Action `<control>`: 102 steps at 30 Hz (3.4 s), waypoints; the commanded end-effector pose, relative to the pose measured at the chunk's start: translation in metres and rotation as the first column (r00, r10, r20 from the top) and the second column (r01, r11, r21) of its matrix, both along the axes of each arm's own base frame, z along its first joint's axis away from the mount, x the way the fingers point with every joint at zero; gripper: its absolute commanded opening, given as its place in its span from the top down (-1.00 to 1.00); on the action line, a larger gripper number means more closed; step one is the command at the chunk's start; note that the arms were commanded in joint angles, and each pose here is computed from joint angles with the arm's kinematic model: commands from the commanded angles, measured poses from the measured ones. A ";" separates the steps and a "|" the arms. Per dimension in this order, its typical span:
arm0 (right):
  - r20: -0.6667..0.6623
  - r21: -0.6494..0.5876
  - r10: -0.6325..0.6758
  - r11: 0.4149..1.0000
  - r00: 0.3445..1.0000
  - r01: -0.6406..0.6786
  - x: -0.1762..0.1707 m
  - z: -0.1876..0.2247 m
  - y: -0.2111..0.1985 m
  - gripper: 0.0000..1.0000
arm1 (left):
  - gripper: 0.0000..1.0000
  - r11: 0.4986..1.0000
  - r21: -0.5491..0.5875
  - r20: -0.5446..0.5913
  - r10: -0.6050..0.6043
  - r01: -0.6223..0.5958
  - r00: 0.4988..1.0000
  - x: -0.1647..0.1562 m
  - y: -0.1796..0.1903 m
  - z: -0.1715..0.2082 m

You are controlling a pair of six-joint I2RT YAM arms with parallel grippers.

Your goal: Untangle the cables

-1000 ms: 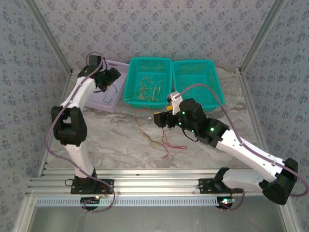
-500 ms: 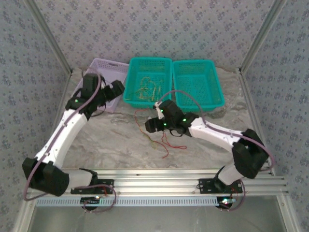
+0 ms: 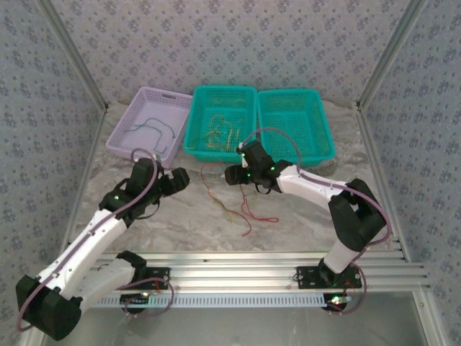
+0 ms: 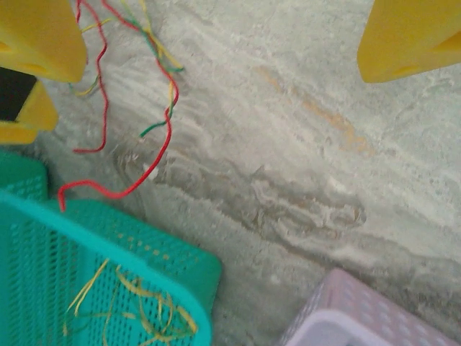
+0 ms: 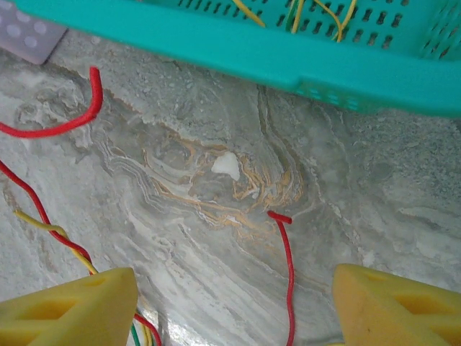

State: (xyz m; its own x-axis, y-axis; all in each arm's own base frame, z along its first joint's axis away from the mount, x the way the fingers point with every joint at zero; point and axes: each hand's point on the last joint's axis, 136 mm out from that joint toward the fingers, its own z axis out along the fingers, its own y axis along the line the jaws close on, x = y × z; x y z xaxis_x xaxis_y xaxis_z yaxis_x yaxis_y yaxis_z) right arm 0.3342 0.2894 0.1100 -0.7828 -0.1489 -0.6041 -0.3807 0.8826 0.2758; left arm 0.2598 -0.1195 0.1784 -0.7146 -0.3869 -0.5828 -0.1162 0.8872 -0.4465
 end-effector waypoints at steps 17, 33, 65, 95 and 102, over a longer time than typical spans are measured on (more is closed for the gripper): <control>-0.109 -0.100 0.037 0.994 0.993 -0.048 -0.102 -0.001 -0.050 -0.41 | -0.93 0.995 0.006 -0.042 -0.097 0.097 0.994 -0.012 -0.039 -0.047; -0.221 -0.194 0.071 0.974 0.973 -0.115 -0.135 -0.065 -0.047 -0.30 | -0.92 0.986 0.026 -0.093 -0.159 0.162 0.983 -0.009 -0.075 -0.068; -0.090 -0.175 0.204 0.960 0.975 -0.218 -0.123 -0.025 -0.023 1.00 | -0.91 0.975 0.050 -0.115 -0.211 0.218 0.971 -0.008 -0.103 -0.078; 0.024 0.453 0.360 0.828 0.933 -0.331 -0.154 0.138 -0.031 1.00 | -0.92 0.970 -0.021 -0.232 -0.240 0.242 0.943 -0.020 -0.143 -0.127; 0.032 0.543 0.390 0.766 0.920 -0.344 -0.161 0.165 -0.032 1.00 | -0.92 0.971 0.008 -0.293 -0.224 0.237 0.929 -0.022 -0.138 -0.158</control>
